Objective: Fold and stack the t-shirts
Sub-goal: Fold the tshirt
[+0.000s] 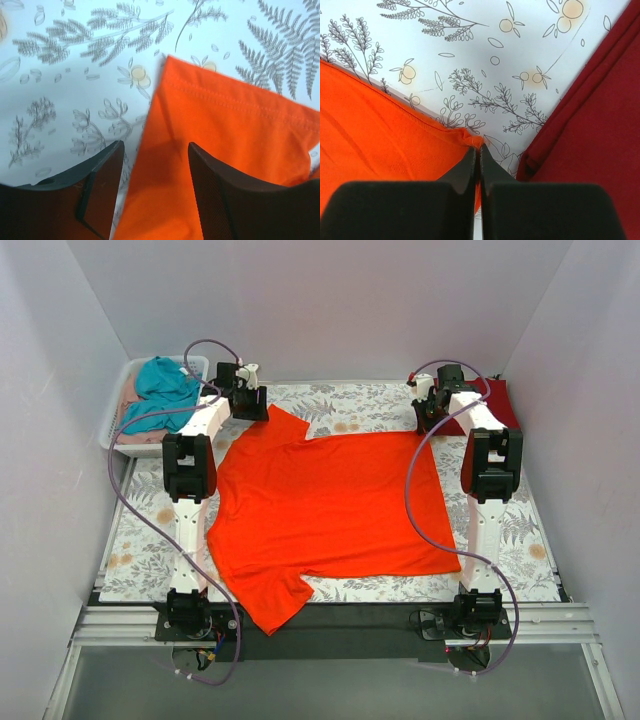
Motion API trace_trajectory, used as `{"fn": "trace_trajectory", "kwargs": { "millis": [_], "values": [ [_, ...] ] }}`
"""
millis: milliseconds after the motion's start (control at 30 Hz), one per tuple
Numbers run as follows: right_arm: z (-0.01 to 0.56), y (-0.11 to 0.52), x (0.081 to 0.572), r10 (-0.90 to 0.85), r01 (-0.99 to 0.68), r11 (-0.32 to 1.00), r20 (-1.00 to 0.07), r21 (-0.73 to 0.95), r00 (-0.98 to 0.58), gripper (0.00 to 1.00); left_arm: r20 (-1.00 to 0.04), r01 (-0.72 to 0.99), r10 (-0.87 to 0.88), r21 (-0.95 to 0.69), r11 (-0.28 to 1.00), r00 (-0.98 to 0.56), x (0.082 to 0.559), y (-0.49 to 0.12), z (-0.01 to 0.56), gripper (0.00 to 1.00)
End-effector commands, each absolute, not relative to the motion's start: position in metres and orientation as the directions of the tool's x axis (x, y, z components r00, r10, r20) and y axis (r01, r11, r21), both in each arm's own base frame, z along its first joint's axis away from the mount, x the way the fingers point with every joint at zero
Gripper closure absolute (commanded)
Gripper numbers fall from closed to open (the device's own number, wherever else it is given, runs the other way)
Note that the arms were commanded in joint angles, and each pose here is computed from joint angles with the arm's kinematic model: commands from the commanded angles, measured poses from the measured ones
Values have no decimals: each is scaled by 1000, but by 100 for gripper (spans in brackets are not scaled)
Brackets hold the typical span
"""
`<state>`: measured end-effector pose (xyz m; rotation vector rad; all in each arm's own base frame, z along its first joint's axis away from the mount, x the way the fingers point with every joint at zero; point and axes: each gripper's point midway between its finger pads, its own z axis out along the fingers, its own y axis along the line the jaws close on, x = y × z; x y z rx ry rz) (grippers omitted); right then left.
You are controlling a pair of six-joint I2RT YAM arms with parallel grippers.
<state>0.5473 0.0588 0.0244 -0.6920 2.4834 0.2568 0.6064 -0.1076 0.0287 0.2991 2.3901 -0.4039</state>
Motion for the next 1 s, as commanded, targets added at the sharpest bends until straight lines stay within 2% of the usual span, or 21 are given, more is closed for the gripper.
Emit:
{"fn": "trace_trajectory", "kwargs": {
  "millis": [0,200,600,633,667,800,900,967],
  "values": [
    [14,59,528,-429,-532,843,-503,75,-750,99,-692,362,142,-182,914,-708,617,-119,25,47],
    [12,60,525,-432,-538,839,-499,84,-751,99,-713,391,167,-160,906,-681,629,-129,13,50],
    [12,61,522,-436,-544,834,-498,88,-749,99,-719,424,213,-124,897,-661,630,-142,6,70],
    [12,60,522,-435,-543,835,-498,88,-750,99,-723,417,211,-116,901,-657,632,-141,8,70],
    [12,60,523,-437,-544,835,-499,86,-749,99,-728,404,204,-109,908,-655,634,-139,11,64],
    [13,60,523,-438,-545,834,-500,84,-747,99,-728,369,194,-87,925,-657,635,-125,22,52],
    [14,60,523,-441,-547,833,-500,81,-746,99,-701,339,163,-118,933,-694,626,-104,32,52],
    [15,59,523,-442,-548,833,-500,79,-744,99,-646,333,171,-137,933,-744,605,-91,21,53]
  ]
}}
